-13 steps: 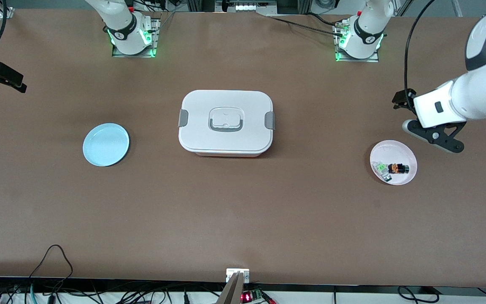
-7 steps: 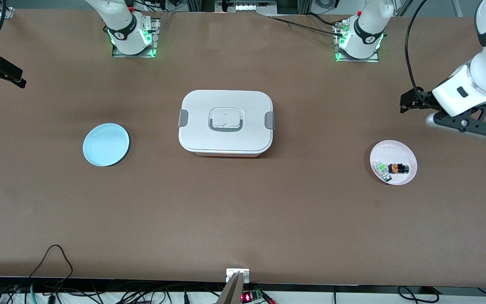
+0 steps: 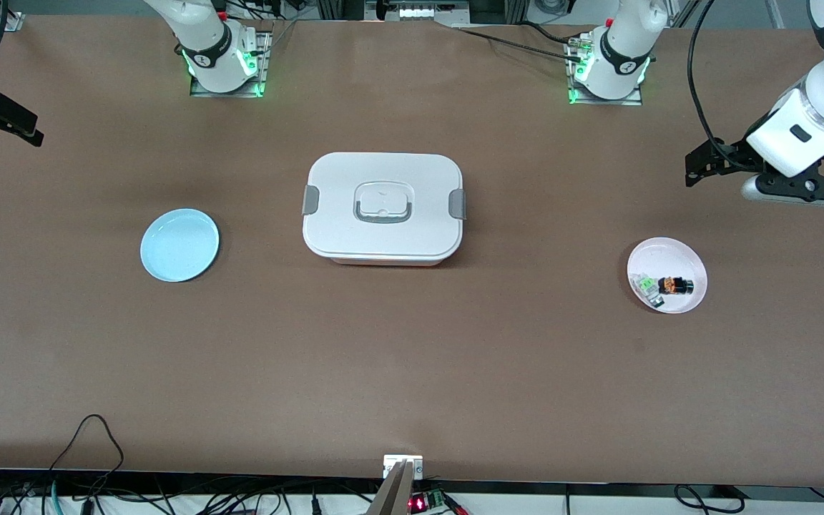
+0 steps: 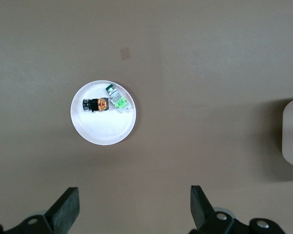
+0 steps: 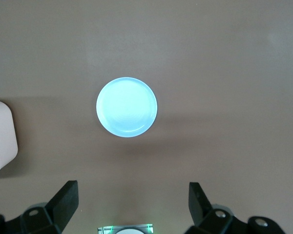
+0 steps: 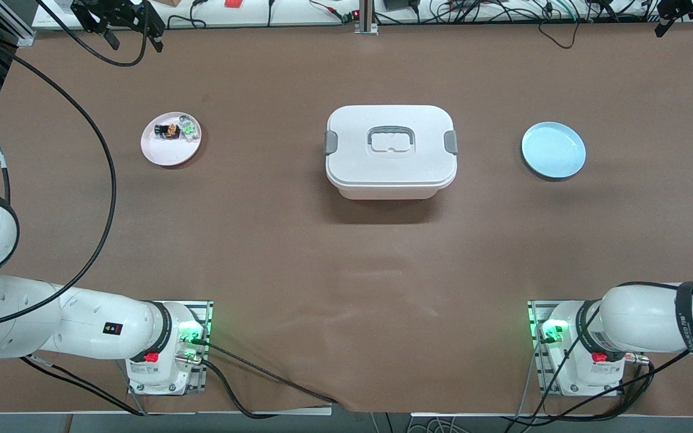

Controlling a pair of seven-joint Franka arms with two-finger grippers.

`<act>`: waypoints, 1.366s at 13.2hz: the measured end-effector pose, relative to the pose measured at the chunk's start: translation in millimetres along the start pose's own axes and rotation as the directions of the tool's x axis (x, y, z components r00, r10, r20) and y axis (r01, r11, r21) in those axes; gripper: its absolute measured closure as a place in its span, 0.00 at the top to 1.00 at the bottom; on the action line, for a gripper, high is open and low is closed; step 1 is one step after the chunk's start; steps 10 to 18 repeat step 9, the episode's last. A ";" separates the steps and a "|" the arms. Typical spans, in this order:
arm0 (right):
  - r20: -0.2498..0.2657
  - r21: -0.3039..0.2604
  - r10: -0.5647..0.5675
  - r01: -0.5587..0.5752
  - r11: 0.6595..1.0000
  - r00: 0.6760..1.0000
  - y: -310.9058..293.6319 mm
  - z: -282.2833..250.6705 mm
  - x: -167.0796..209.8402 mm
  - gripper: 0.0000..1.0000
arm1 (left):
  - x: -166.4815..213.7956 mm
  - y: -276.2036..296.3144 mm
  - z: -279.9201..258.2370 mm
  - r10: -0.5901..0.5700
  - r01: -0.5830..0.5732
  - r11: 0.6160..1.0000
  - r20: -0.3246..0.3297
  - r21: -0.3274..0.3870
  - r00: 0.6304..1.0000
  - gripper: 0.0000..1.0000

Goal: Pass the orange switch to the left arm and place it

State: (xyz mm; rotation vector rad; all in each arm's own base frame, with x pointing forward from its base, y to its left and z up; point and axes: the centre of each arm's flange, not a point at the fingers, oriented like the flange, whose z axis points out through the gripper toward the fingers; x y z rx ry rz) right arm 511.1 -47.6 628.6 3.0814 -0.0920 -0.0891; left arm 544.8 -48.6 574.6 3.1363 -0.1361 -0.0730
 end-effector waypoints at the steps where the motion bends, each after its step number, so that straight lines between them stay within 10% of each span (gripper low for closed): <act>1: 0.000 0.000 0.000 0.000 1.000 1.000 0.0 -2.4 -0.9 1.00 | 0.0 1.4 0.1 0.003 -0.003 1.000 0.000 0.000 1.000 1.00; 18: 0.011 0.012 0.002 -0.002 1.000 1.000 0.3 -4.4 -3.0 1.00 | 0.1 3.5 0.1 0.006 -0.006 1.000 -0.001 0.000 1.000 1.00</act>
